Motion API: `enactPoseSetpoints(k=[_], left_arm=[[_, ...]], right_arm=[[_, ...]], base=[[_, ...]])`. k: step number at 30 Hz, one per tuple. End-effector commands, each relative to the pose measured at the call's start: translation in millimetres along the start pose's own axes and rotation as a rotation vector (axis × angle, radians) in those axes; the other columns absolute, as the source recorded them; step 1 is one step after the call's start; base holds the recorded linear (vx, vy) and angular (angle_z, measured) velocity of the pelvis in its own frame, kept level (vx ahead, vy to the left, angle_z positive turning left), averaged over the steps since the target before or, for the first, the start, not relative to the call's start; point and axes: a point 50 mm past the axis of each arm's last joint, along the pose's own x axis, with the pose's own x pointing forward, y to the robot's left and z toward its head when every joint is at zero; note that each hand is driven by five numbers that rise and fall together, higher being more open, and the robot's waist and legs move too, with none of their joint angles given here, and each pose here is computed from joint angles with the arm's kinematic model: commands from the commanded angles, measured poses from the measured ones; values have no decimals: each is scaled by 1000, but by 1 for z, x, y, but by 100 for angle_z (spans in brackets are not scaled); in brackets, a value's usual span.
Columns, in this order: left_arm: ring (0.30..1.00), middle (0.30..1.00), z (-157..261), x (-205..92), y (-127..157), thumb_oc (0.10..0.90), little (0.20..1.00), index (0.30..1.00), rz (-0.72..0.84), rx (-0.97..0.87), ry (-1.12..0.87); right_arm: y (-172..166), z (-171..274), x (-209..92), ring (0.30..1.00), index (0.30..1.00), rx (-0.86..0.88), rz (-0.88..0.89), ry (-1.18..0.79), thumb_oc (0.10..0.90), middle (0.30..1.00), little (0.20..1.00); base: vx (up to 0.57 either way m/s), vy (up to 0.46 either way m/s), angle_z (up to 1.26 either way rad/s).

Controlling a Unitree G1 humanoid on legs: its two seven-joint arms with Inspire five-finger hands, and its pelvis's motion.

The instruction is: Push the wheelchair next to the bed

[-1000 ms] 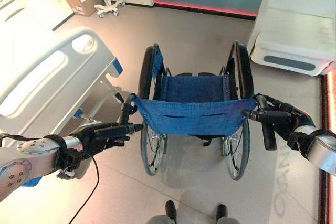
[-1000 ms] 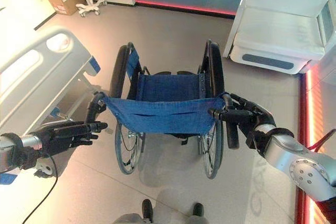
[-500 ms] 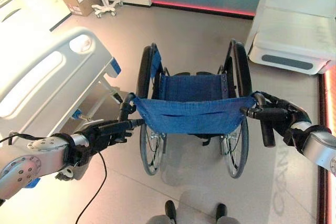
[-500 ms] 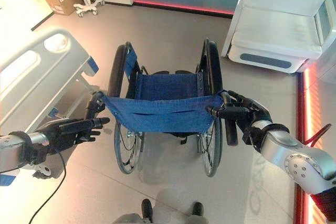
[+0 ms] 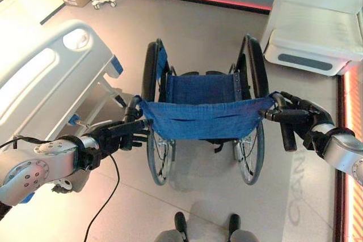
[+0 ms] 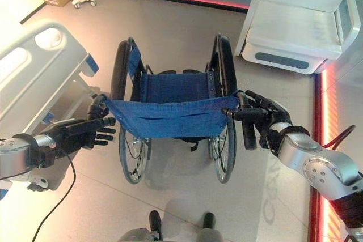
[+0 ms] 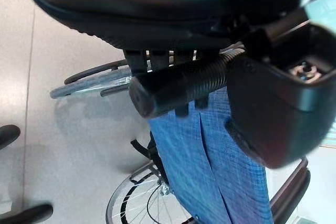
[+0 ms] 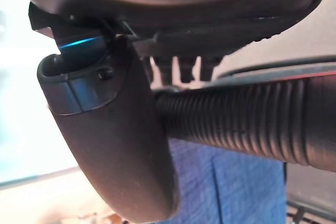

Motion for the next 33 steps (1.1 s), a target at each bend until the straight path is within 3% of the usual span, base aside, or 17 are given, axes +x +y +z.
enactPoseSetpoints(k=[1,17,33], left_arm=[[300,300,56,-12,-4,400,300,300,-49,-48,-308],[300,300,54,-7,-9,400,300,300,-45,-75,-310],[300,300,53,-12,7,400,300,300,86,-167,-353]], right_arm=[[-19,11,2,300,300,-134,-148,-34,400,300,300],[-7,9,5,300,300,-134,-81,-37,400,300,300],[2,16,2,300,300,-158,-6,-49,400,300,300]], base=[[0,0,0],[-5,-12,0],[-3,-115,1]])
